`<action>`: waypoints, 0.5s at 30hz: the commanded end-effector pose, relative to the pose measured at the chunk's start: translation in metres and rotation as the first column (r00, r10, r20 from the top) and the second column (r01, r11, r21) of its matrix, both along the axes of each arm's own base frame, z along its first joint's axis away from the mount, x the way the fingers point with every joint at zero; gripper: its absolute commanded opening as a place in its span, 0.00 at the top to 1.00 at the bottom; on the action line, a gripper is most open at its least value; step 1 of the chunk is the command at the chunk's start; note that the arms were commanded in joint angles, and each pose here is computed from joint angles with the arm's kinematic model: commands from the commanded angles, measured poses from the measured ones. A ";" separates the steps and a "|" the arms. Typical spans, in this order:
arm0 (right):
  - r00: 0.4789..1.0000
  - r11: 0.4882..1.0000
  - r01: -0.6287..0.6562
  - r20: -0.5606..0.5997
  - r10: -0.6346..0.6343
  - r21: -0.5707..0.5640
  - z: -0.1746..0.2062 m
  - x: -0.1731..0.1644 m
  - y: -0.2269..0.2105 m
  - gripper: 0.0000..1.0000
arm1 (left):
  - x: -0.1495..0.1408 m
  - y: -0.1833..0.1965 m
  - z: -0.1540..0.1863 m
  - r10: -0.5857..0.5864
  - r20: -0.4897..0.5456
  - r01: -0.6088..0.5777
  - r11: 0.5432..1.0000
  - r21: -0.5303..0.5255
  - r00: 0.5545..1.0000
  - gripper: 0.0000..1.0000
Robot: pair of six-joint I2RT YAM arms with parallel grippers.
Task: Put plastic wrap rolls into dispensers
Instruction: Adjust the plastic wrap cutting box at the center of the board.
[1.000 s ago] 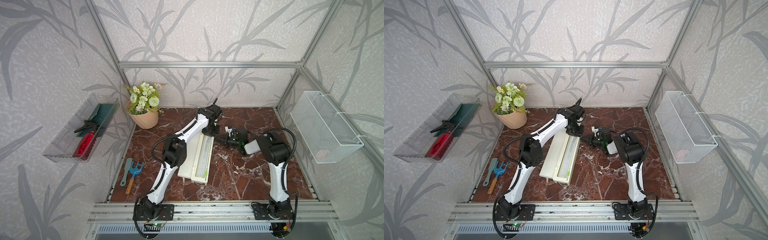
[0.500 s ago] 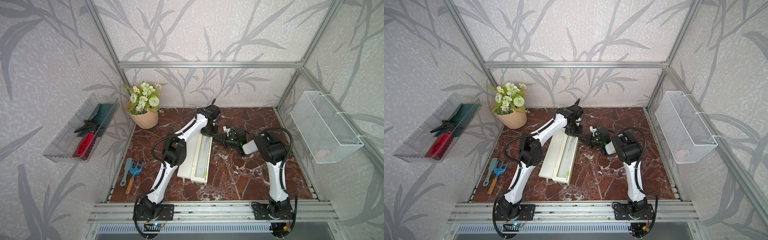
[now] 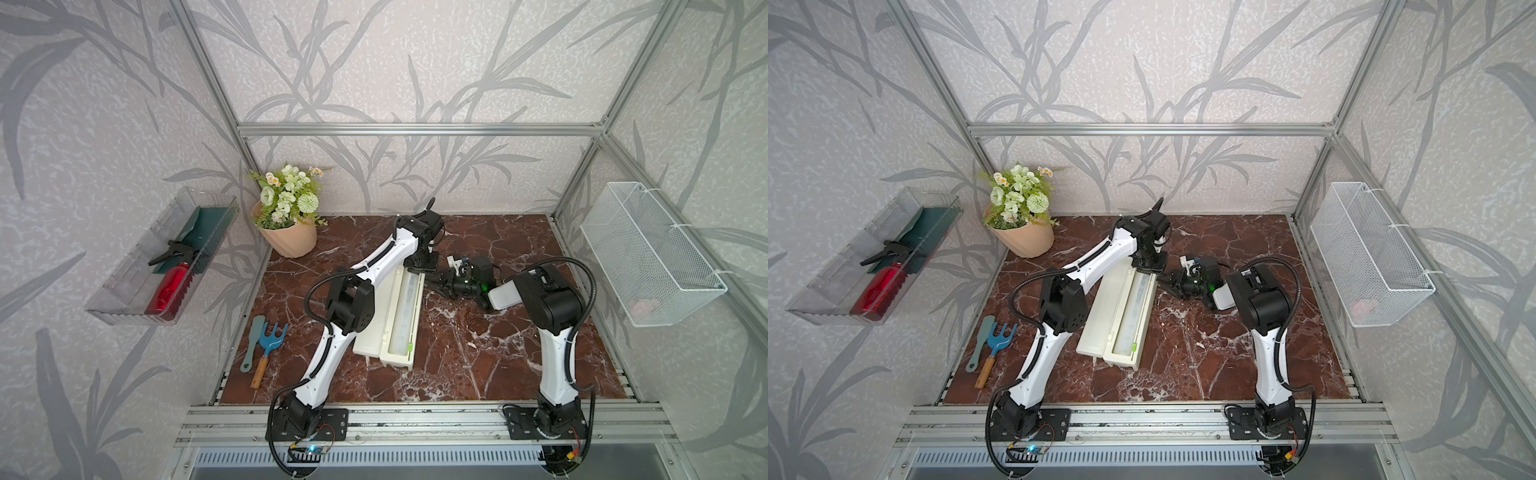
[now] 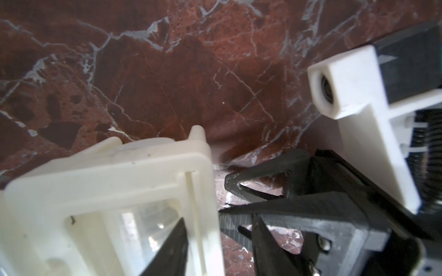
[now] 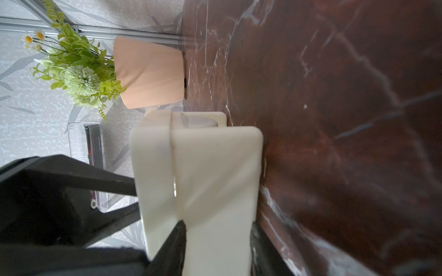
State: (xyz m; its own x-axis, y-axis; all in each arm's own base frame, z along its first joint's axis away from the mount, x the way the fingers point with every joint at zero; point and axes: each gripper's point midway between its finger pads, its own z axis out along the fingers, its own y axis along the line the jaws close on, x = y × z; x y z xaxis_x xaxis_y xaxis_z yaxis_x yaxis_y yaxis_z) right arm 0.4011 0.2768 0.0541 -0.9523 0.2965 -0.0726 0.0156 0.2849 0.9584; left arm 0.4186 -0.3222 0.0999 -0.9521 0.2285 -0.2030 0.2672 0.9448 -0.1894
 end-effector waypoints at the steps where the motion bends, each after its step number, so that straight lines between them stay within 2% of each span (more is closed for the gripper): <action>1: 0.994 0.999 -0.045 0.098 0.046 -0.017 0.032 -0.006 -0.002 0.48 | 0.002 -0.004 0.019 -0.009 0.013 0.010 1.000 -0.030 1.000 0.48; 5: 0.994 0.994 -0.051 0.095 0.060 -0.092 0.034 -0.016 -0.009 0.38 | 0.006 0.000 0.038 0.001 0.049 0.001 0.999 -0.042 0.999 0.37; 10: 0.988 0.981 -0.047 0.133 0.073 -0.191 0.048 -0.023 -0.018 0.28 | 0.007 0.012 0.060 0.008 0.093 -0.005 1.000 -0.028 0.996 0.33; 15: 0.961 0.912 0.027 0.262 0.089 -0.410 0.079 -0.027 -0.046 0.07 | 0.006 0.041 0.085 0.002 0.163 -0.007 1.000 0.029 0.987 0.23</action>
